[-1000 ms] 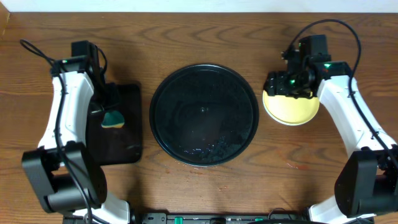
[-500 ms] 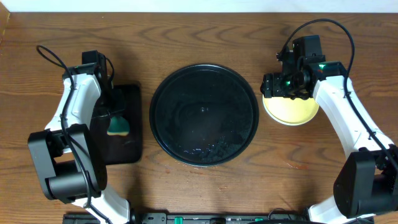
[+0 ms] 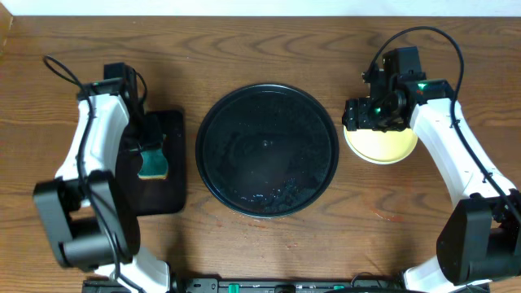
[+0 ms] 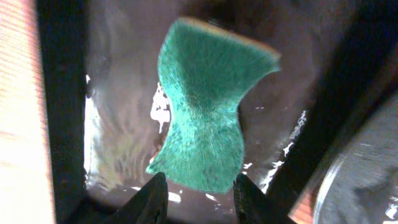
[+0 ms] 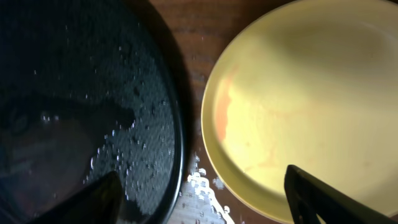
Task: Clean dirty plates on tray and stack at the side
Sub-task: 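Place the sponge in the small black tray and open the left gripper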
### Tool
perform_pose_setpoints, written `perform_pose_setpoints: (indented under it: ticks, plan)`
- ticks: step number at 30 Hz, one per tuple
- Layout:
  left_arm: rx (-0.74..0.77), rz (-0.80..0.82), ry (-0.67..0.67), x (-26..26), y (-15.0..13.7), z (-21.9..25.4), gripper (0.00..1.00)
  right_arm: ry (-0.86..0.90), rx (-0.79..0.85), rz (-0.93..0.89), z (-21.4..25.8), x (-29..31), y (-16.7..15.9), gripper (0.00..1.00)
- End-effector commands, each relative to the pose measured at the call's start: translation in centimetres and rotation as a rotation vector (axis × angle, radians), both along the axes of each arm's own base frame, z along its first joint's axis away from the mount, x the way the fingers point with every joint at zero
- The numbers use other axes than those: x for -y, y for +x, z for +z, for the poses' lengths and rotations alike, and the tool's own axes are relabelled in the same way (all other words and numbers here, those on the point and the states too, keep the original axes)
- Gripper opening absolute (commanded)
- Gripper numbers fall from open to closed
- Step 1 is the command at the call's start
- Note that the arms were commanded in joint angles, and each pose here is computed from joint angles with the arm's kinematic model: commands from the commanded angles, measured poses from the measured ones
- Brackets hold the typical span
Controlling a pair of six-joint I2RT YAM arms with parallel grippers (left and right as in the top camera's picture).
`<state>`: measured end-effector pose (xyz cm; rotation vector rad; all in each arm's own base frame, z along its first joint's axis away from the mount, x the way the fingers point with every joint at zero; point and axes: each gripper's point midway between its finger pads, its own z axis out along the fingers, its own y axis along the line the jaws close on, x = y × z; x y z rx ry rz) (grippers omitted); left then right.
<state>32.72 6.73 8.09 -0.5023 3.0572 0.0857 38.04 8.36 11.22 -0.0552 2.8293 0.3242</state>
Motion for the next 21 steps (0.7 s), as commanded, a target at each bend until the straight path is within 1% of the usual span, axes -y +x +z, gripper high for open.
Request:
perform_pose_setpoints:
  ticks: [1, 2, 3, 7, 12, 16, 21]
  plan:
    - [0.191, -0.01, -0.011, 0.8, 1.5, 6.1, 0.51, -0.001, 0.093, 0.01, 3.9, -0.1, 1.2, 0.87]
    - [0.217, -0.013, -0.019, 1.0, 1.4, 7.0, 0.73, -0.006, 0.104, 0.008, 4.6, 0.0, 1.3, 0.93]
    - [0.25, -0.015, -0.02, 1.2, 1.3, 8.0, 0.75, -0.013, 0.124, 0.004, 5.8, 0.1, 1.5, 0.99]
    - [0.33, -0.017, -0.006, 1.2, 0.9, 10.5, 0.75, -0.037, 0.206, -0.013, 10.7, 0.8, 1.4, 0.99]
    - [0.358, -0.018, -0.001, 1.2, 0.7, 11.4, 0.75, -0.028, 0.374, -0.027, 18.1, 1.2, 0.3, 0.99]
    - [0.355, -0.018, -0.002, 1.2, 0.8, 11.3, 0.76, -0.008, 0.507, -0.033, 23.0, 1.6, -2.2, 0.99]
    - [0.355, -0.018, -0.002, 1.2, 0.8, 11.3, 0.76, 0.011, 0.607, -0.034, 26.6, 1.9, -5.4, 0.99]
